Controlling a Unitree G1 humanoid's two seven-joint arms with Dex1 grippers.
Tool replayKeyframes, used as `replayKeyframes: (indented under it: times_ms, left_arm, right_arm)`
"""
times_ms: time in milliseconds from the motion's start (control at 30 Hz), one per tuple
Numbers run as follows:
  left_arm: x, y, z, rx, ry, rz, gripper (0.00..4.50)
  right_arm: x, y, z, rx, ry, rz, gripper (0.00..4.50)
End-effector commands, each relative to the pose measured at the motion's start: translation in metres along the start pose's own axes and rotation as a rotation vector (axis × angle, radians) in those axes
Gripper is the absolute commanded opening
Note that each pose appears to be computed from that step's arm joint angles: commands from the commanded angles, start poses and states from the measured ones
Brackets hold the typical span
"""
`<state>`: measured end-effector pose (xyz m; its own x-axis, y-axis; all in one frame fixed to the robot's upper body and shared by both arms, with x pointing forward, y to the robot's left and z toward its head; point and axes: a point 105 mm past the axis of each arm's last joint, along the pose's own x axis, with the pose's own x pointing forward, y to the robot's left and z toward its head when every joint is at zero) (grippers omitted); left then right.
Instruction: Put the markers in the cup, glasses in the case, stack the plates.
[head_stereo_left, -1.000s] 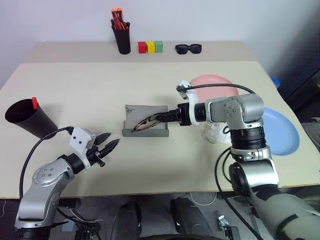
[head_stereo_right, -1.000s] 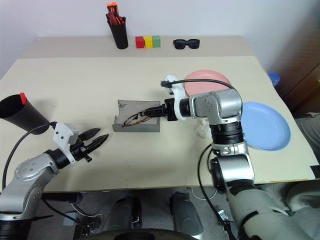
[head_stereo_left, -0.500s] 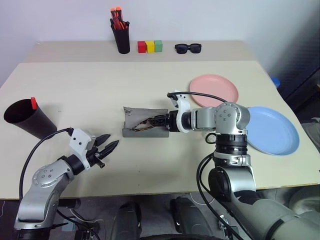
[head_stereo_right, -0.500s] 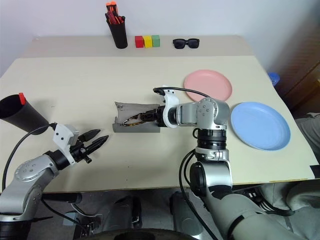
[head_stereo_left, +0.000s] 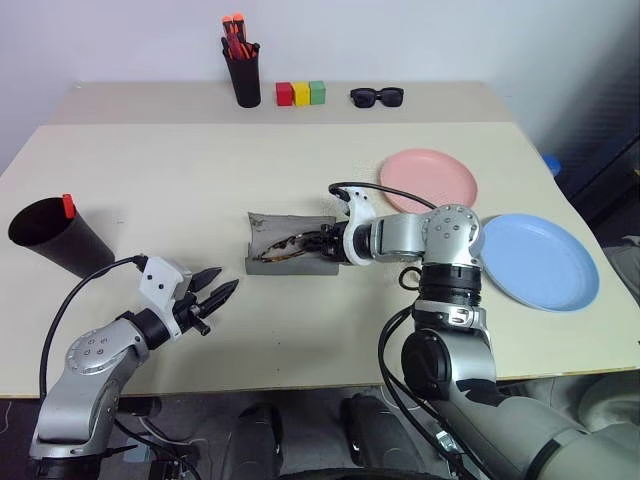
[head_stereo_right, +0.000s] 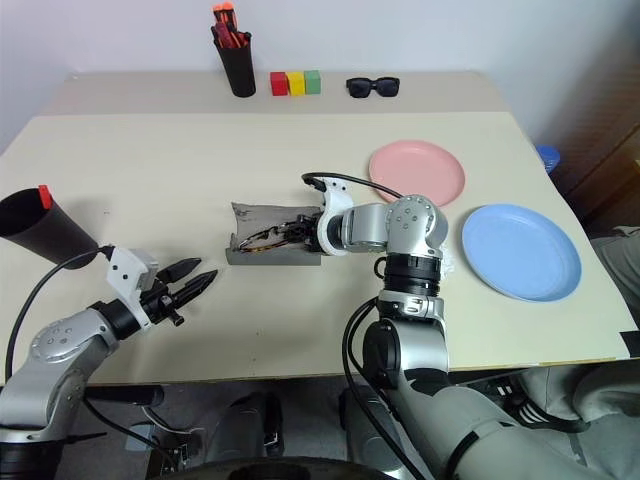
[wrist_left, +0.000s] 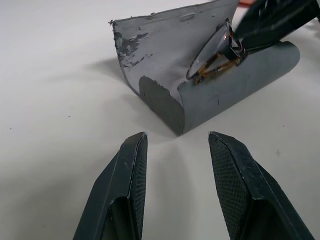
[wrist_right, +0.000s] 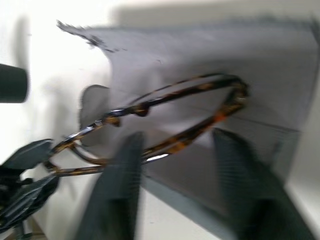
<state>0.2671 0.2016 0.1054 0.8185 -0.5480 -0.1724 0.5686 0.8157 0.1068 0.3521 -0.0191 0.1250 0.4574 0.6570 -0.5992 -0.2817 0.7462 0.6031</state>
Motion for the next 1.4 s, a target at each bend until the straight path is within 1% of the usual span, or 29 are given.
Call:
replayKeyframes:
  times_ms: [33, 133, 267, 467, 567, 633, 733, 933, 1167, 1400]
  left_arm:
    - [0.000, -0.003, 0.007, 0.017, -0.025, -0.006, 1.95]
    - [-0.001, -0.003, 0.007, 0.017, -0.025, -0.003, 1.95]
    - [-0.001, -0.002, 0.007, 0.017, -0.024, -0.001, 1.95]
    - [0.000, -0.002, 0.006, 0.015, -0.025, -0.002, 1.95]
    - [-0.001, -0.001, 0.006, 0.015, -0.023, 0.002, 1.95]
    - [-0.002, 0.000, 0.006, 0.017, -0.022, 0.005, 1.95]
    - [-0.002, 0.001, 0.006, 0.018, -0.021, 0.009, 1.95]
    - [-0.003, 0.001, 0.006, 0.019, -0.019, 0.009, 1.95]
    - [-0.002, 0.001, 0.006, 0.021, -0.019, 0.003, 1.95]
    - [-0.002, 0.002, 0.006, 0.024, -0.018, 0.002, 1.95]
  right_arm:
    - [-0.001, 0.009, 0.004, -0.013, -0.009, 0.020, 0.06]
    - [-0.002, 0.011, 0.006, -0.012, -0.012, 0.023, 0.06]
    - [-0.008, 0.022, 0.012, -0.044, -0.036, 0.064, 0.06]
    - [-0.025, 0.040, 0.028, -0.222, -0.110, 0.098, 0.06]
    - [-0.029, 0.041, 0.036, -0.257, -0.134, 0.096, 0.06]
    - [-0.028, 0.038, 0.036, -0.244, -0.127, 0.094, 0.06]
    - [-0.025, 0.032, 0.030, -0.224, -0.103, 0.083, 0.87]
    - [-0.018, 0.025, 0.017, -0.188, -0.063, 0.072, 3.92]
    - [-0.006, 0.017, 0.003, -0.124, -0.031, 0.045, 3.92]
    - [0.000, 0.023, 0.001, -0.109, -0.024, 0.050, 3.92]
